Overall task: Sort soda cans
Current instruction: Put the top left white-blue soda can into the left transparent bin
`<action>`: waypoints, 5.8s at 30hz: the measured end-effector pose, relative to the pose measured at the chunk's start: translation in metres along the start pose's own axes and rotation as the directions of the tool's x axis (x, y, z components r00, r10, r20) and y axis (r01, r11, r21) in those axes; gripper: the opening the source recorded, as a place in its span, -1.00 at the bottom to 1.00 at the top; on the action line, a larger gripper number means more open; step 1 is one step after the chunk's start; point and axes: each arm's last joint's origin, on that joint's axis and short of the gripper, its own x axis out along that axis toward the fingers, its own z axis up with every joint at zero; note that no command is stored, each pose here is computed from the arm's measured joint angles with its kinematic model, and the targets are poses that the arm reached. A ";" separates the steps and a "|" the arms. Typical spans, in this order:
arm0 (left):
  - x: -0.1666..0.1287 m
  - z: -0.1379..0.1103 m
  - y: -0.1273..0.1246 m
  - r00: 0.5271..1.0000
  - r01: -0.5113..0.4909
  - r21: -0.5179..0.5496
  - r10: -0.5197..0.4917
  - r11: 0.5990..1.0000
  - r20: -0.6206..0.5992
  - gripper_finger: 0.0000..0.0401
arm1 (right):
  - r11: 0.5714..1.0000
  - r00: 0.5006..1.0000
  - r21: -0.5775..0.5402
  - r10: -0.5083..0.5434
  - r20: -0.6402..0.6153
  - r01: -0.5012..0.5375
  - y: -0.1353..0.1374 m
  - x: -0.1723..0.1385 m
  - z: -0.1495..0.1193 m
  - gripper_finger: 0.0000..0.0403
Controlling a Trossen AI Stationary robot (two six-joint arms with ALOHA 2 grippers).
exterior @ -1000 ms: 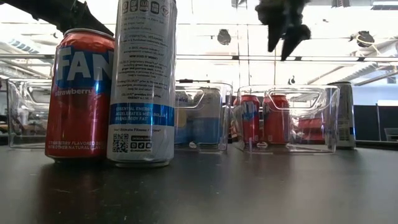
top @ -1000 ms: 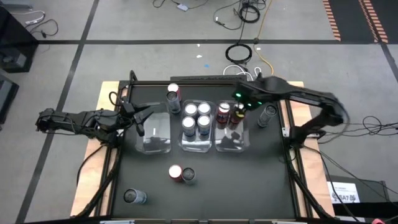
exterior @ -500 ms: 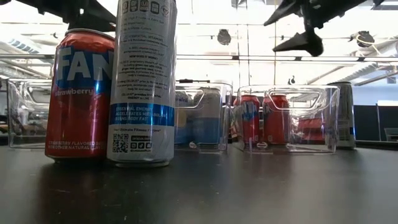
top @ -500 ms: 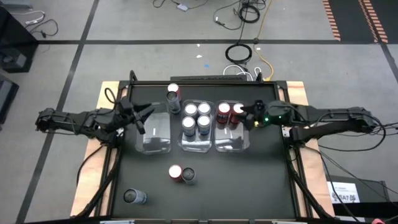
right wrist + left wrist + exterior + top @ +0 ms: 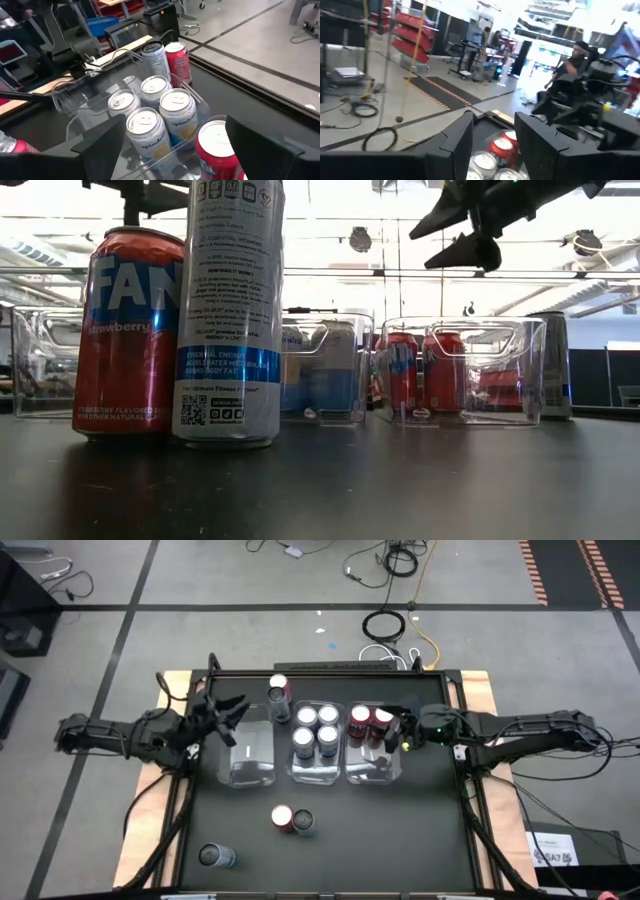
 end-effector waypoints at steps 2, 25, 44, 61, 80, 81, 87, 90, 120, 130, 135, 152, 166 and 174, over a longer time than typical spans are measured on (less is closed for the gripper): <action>0.003 0.007 0.001 0.998 -0.056 0.008 0.056 0.998 0.023 -0.23 | 1.000 1.000 0.023 0.000 -0.004 0.000 0.000 0.001 -0.001 0.67; 0.075 0.139 0.000 0.840 -0.150 0.041 0.150 0.988 -0.522 -0.23 | 0.964 1.000 0.265 0.001 -0.009 0.001 0.000 0.001 -0.001 0.67; 0.166 0.052 0.034 0.430 -0.467 0.152 0.374 0.871 -0.822 -0.23 | 0.938 0.995 0.339 0.088 -0.051 -0.066 0.003 0.001 -0.003 0.67; 0.184 0.033 0.038 0.392 -0.411 0.213 0.382 0.887 -0.837 -0.23 | 0.942 0.993 0.327 0.100 -0.058 -0.076 0.003 0.001 -0.003 0.67; 0.184 0.033 0.040 0.387 -0.443 0.219 0.406 0.870 -0.828 0.17 | 0.942 0.993 0.329 0.097 -0.065 -0.070 0.003 0.001 -0.003 0.67; 0.183 0.033 0.040 0.380 -0.443 0.223 0.407 0.869 -0.831 0.24 | 0.942 0.993 0.329 0.097 -0.065 -0.070 0.003 0.001 -0.003 0.67; 0.178 0.031 0.039 0.330 -0.434 0.255 0.416 0.864 -0.847 0.54 | 0.942 0.993 0.329 0.097 -0.065 -0.071 0.003 0.001 -0.003 0.67; 0.178 0.031 0.038 0.333 -0.430 0.248 0.408 0.868 -0.850 0.57 | 0.942 0.993 0.329 0.097 -0.065 -0.071 0.003 0.001 -0.004 0.67; 0.209 -0.015 0.054 0.180 -0.438 0.248 0.354 0.864 -0.918 0.57 | 0.947 0.987 0.315 0.105 -0.126 -0.060 0.002 0.001 -0.008 0.67; 0.209 -0.013 0.054 0.186 -0.437 0.232 0.340 0.869 -0.922 0.57 | 0.947 0.987 0.314 0.104 -0.125 -0.060 0.002 0.001 -0.008 0.67; 0.209 -0.013 0.054 0.188 -0.437 0.230 0.338 0.869 -0.922 0.57 | 0.947 0.987 0.314 0.104 -0.125 -0.060 0.002 0.001 -0.008 0.67; 0.214 0.002 0.051 0.229 -0.392 0.276 0.384 0.878 -0.895 0.57 | 0.948 0.988 0.314 0.095 -0.120 -0.053 0.001 0.001 -0.008 0.67; 0.209 -0.024 0.067 0.163 -0.397 0.298 0.386 0.868 -0.908 0.57 | 0.948 0.988 0.314 0.095 -0.120 -0.053 0.002 0.001 -0.008 0.67; 0.210 -0.032 0.069 0.179 -0.394 0.282 0.374 0.875 -0.910 0.57 | 0.948 0.988 0.315 0.095 -0.120 -0.053 0.002 0.001 -0.008 0.67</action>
